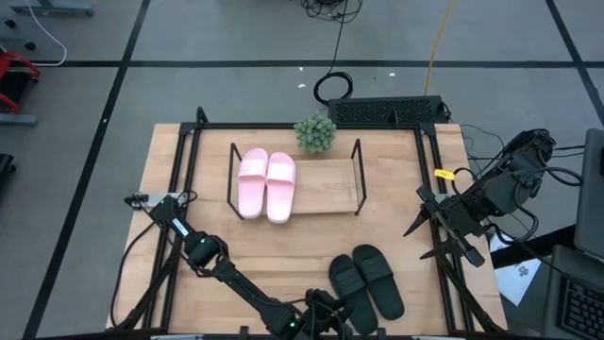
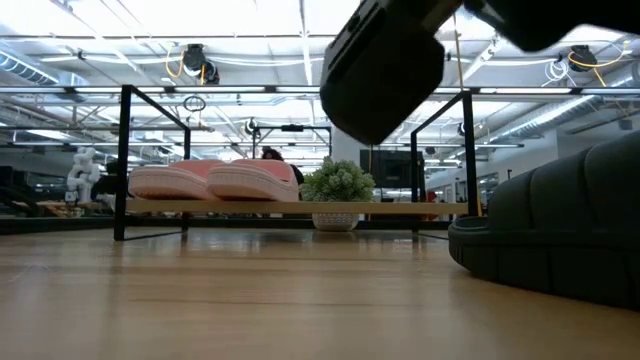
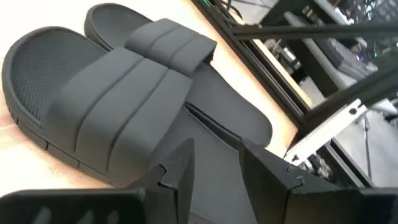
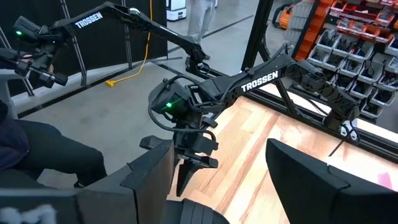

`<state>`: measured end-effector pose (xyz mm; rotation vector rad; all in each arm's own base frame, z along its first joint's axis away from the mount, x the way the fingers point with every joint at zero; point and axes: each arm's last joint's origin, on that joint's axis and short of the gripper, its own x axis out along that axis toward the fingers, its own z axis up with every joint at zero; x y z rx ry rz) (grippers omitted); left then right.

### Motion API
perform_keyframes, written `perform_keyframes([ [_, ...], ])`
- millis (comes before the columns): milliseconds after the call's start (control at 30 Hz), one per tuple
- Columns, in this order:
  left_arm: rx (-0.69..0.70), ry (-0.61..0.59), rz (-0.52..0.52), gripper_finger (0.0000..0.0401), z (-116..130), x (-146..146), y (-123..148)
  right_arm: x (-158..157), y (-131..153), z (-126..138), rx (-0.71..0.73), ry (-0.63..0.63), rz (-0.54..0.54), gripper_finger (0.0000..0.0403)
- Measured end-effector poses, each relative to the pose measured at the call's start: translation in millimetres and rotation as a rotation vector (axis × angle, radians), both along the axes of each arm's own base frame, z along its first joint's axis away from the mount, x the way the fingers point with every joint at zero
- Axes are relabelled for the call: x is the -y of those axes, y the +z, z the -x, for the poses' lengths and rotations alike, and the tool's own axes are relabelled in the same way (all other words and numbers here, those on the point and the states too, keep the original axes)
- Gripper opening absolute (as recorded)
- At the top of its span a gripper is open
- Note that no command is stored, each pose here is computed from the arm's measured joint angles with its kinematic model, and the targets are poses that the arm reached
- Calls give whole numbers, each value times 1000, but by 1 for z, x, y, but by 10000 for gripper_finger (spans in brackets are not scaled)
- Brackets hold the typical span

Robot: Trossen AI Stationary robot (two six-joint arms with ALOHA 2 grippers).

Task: Pick and place slides into the shelf
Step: Put the black slide on the shelf

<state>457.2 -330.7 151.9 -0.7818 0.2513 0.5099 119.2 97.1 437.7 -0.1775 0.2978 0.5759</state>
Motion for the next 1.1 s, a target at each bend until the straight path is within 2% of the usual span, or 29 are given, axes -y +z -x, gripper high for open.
perform_keyframes([
  [133,-42,-18,-44,129,5,2,-3,0,0,0,5,3,7,247],
  [400,-128,24,-48,129,15,-1,-12,0,0,0,6,-1,9,247],
  [667,-141,28,-40,129,8,-10,-12,3,0,-2,37,-86,52,247],
  [1100,-180,39,11,129,-1,-26,-15,3,0,-2,37,-88,53,247],
])
